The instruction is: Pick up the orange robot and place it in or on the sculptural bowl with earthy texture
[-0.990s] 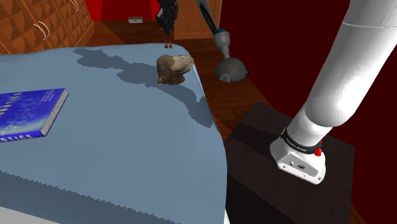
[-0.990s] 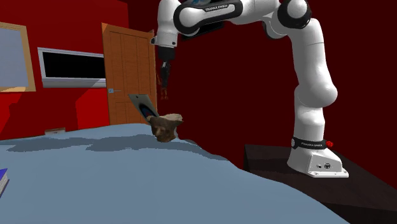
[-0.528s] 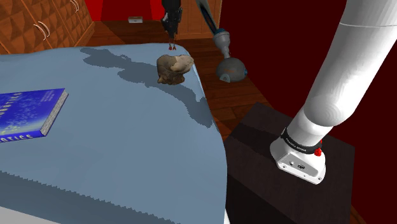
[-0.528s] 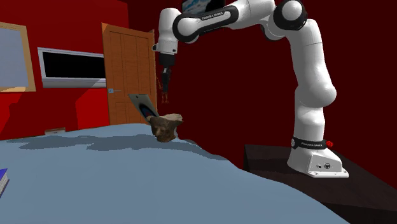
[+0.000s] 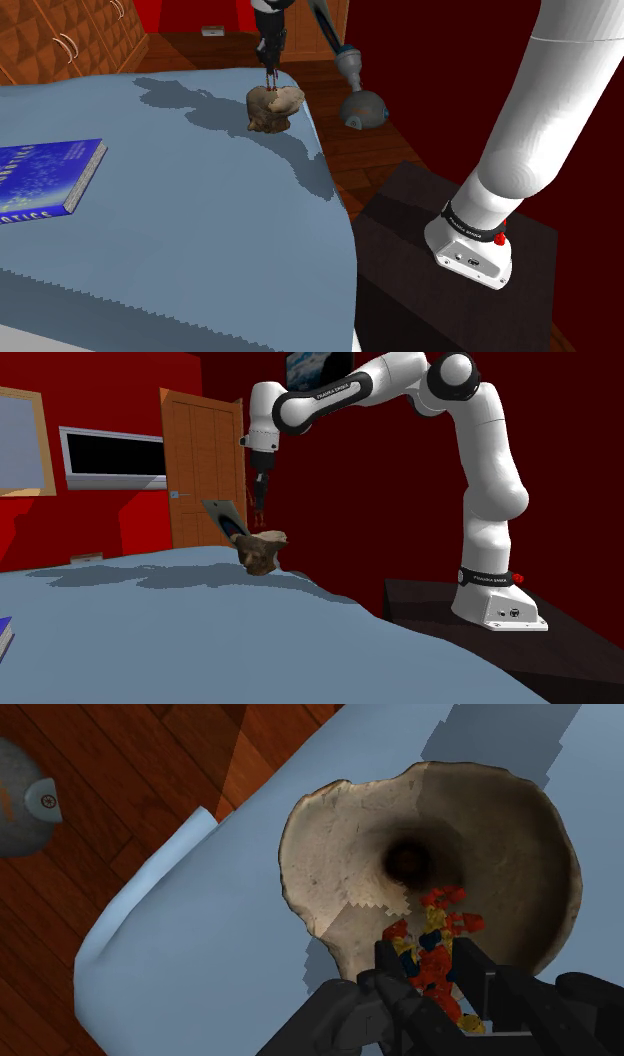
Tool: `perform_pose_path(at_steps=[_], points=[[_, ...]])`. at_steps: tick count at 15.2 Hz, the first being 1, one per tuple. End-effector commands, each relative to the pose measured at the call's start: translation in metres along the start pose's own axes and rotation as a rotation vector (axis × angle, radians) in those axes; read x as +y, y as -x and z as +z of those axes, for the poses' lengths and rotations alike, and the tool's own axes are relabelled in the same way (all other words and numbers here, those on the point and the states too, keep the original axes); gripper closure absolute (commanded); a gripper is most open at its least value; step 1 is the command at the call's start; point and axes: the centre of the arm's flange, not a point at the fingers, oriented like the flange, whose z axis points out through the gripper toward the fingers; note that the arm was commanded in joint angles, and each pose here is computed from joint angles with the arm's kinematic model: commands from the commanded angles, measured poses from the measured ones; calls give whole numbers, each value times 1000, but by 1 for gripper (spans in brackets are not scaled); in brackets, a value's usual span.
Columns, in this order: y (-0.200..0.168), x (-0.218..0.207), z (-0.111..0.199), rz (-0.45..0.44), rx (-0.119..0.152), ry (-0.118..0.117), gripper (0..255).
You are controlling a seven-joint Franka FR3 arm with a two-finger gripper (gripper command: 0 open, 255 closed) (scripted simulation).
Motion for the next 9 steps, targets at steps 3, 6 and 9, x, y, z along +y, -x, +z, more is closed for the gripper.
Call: perform_pose_path(at_steps=[3, 6, 9], points=[[1, -1, 6, 0, 1, 0, 255], [1, -1, 6, 0, 1, 0, 255], [1, -1, 6, 0, 1, 0, 0]])
